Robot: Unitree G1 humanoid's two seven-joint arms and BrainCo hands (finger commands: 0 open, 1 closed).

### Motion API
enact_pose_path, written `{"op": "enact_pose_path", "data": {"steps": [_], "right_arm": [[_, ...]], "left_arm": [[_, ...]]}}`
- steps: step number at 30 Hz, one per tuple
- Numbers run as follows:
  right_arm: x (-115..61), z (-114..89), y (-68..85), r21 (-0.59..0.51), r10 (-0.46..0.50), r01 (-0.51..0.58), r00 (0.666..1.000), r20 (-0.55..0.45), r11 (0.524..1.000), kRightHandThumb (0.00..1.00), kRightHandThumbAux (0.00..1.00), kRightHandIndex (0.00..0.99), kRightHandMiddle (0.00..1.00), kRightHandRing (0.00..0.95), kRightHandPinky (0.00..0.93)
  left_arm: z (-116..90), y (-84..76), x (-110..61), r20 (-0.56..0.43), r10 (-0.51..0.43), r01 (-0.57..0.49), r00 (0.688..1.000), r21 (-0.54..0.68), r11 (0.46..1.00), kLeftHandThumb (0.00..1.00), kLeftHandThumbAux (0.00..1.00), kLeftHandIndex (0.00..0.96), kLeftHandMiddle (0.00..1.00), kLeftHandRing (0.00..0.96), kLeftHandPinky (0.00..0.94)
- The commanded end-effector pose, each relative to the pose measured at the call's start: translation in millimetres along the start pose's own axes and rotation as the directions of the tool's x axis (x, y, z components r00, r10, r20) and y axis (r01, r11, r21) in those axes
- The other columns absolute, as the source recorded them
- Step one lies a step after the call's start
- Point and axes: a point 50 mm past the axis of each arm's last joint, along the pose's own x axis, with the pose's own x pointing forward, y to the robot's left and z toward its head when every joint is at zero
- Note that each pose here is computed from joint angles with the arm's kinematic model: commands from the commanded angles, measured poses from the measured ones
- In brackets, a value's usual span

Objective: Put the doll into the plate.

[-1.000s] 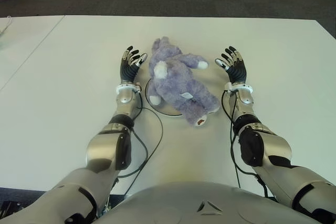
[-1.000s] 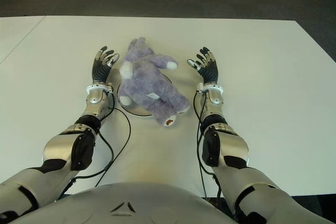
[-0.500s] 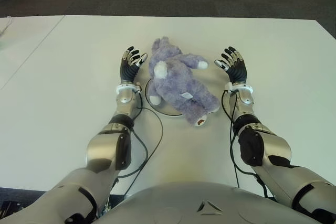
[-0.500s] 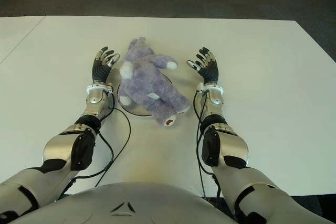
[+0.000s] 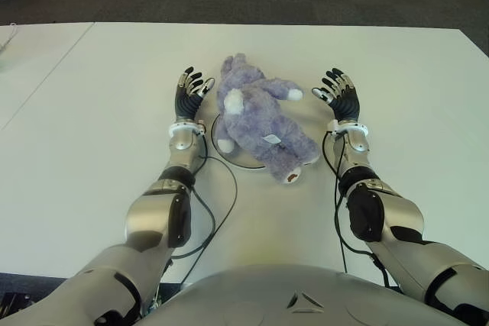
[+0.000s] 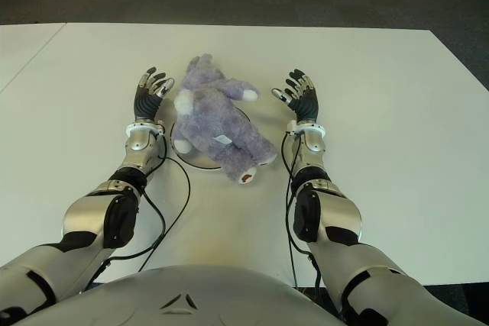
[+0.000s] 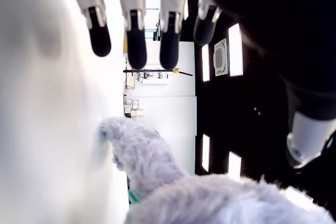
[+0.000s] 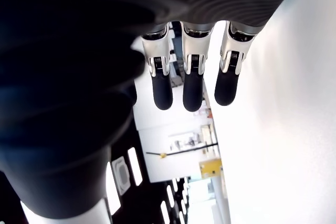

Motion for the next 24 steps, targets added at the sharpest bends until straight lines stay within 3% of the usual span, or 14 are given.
{"op": "enact_pose_path", "data": {"steps": [1,24], "right_arm": [[-81.8,-98.4,-16.4,0.056,-0.1,0.137,0.899,-0.427,0.989,0.0,0.917,0.173,0.208,0.188,0.193],[-81.7,-98.1,-17.1,0.031,-0.1,0.126,0.899,-0.427,0.992,0.0,0.913,0.166,0.198,0.179,0.185]], "left_arm": [[-96.2,14.4,-77.0,-0.437,0.059,-0.047,0.898,0.038,0.998,0.0,0.581,0.135,0.198,0.202,0.196],[-95.7,12.8,-77.2,-0.43,0.056,-0.05,0.901,0.025,0.998,0.0,0.578,0.143,0.211,0.214,0.218]]}}
